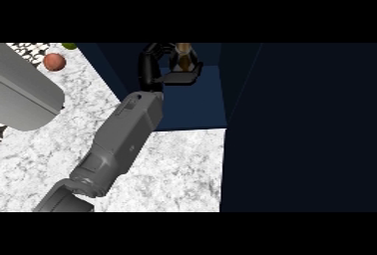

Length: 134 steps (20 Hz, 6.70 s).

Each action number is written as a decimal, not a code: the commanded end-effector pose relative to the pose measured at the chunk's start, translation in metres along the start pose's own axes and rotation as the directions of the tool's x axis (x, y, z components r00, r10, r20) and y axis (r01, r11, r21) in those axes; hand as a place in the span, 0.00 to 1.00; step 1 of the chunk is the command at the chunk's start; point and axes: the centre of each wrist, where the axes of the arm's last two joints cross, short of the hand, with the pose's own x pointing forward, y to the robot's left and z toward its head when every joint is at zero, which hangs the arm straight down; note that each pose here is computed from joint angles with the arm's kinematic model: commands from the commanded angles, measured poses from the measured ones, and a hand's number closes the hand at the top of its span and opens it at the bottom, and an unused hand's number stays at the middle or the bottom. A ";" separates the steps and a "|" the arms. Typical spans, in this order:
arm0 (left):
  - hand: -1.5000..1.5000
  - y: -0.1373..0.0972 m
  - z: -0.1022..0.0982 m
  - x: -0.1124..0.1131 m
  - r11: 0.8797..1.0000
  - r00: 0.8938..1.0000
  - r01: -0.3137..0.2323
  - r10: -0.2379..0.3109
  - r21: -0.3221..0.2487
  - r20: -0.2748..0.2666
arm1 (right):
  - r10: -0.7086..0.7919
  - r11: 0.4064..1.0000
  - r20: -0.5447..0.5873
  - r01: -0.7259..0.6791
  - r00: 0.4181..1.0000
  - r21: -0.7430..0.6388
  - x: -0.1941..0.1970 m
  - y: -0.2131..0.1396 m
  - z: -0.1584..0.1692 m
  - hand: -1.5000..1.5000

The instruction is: Pick up the wine, place it into the cabinet and close the cabinet

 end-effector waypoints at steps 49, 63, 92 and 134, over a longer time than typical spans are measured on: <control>0.00 0.038 0.036 -0.055 0.998 0.998 0.066 -0.066 0.017 -0.007 | -0.025 0.998 0.045 0.023 0.999 0.058 0.005 0.006 0.002 0.00; 0.00 0.039 0.037 -0.056 0.999 0.999 -0.039 0.039 -0.015 -0.025 | -0.044 0.997 0.055 0.041 0.997 0.060 0.007 0.007 0.003 0.00; 0.00 -0.009 0.151 -0.029 0.989 0.993 -0.117 0.115 -0.089 -0.023 | 0.005 1.000 0.031 -0.005 0.999 -0.006 0.018 0.008 0.011 0.00; 0.00 0.138 0.278 0.104 0.956 0.974 -0.218 0.225 -0.196 0.013 | -0.142 0.949 -0.159 0.180 0.977 0.260 -0.008 0.031 0.036 1.00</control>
